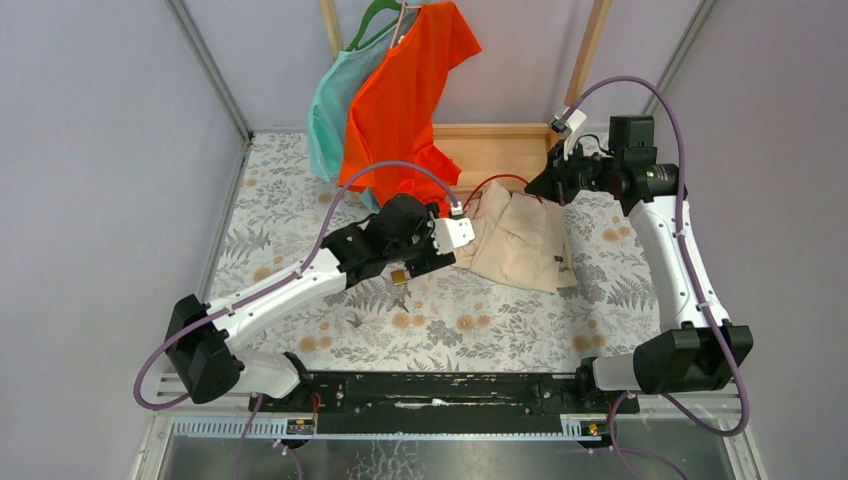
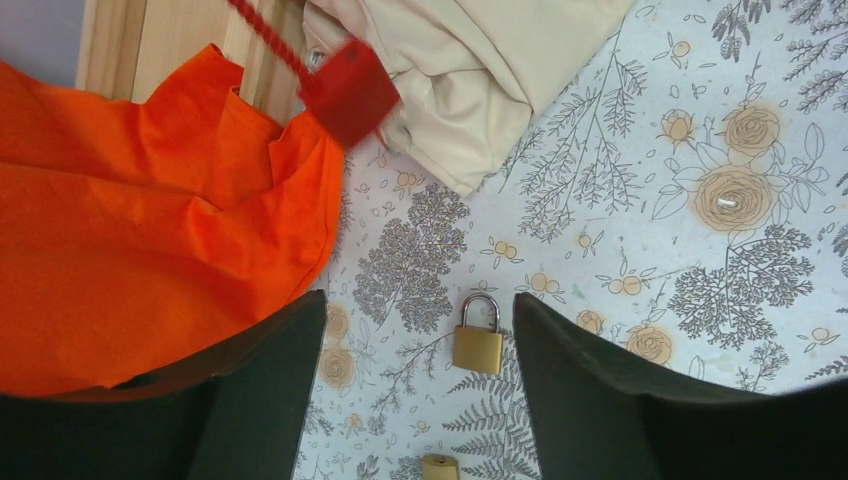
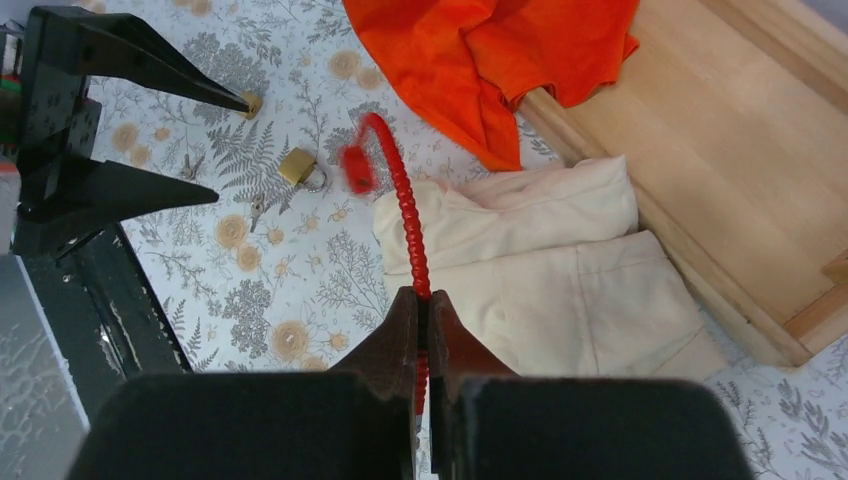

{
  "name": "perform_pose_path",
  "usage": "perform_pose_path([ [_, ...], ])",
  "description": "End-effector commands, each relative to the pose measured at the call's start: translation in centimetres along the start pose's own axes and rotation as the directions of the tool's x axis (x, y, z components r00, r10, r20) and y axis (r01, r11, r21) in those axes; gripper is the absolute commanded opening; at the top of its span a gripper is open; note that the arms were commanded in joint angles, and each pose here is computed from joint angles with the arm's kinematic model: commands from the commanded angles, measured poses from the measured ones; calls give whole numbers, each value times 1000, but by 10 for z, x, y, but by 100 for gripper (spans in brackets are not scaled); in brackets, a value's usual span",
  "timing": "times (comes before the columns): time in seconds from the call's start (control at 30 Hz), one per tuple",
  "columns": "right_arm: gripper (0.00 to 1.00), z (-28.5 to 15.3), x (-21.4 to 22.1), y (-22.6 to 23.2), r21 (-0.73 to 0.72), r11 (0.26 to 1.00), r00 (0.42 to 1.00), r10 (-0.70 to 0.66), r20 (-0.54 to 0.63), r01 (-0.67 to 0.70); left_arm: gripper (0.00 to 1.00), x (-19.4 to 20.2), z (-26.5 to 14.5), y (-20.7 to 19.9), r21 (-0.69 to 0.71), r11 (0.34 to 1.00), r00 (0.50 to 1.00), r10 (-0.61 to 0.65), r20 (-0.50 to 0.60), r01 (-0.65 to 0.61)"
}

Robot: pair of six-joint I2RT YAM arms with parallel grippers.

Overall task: Lock with the key
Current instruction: Lock the lock.

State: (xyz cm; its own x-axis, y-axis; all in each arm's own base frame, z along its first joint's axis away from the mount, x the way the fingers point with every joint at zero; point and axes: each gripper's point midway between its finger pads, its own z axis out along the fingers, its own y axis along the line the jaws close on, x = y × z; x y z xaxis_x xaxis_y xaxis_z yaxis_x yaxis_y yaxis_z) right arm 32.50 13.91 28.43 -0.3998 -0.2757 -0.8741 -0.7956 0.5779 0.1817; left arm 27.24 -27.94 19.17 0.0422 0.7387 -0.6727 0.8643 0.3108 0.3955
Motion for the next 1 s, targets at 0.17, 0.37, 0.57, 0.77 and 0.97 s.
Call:
perform_pose_path([
  [0.17, 0, -22, -25, 24, -47, 985, 986, -167, 31, 168, 98, -25, -13, 13, 19, 996, 992, -91, 91, 90],
  [0.37, 0, -27, -30, 49, -139, 967, 976, -203, 82, 213, 100, -29, -24, 24, 77, 984, 976, -168, 139, 159],
  [0.57, 0, -29, -38, 75, -219, 947, 970, -212, 123, 235, 100, -28, -27, 23, 180, 971, 967, -188, 171, 156],
  [0.77, 0, -35, -52, 103, -290, 927, 964, -189, 188, 239, 100, -34, -29, 13, 334, 935, 952, -203, 230, 119],
  [0.97, 0, -41, -62, 118, -329, 913, 959, -173, 224, 242, 95, -41, -21, 16, 384, 916, 943, -221, 248, 114],
])
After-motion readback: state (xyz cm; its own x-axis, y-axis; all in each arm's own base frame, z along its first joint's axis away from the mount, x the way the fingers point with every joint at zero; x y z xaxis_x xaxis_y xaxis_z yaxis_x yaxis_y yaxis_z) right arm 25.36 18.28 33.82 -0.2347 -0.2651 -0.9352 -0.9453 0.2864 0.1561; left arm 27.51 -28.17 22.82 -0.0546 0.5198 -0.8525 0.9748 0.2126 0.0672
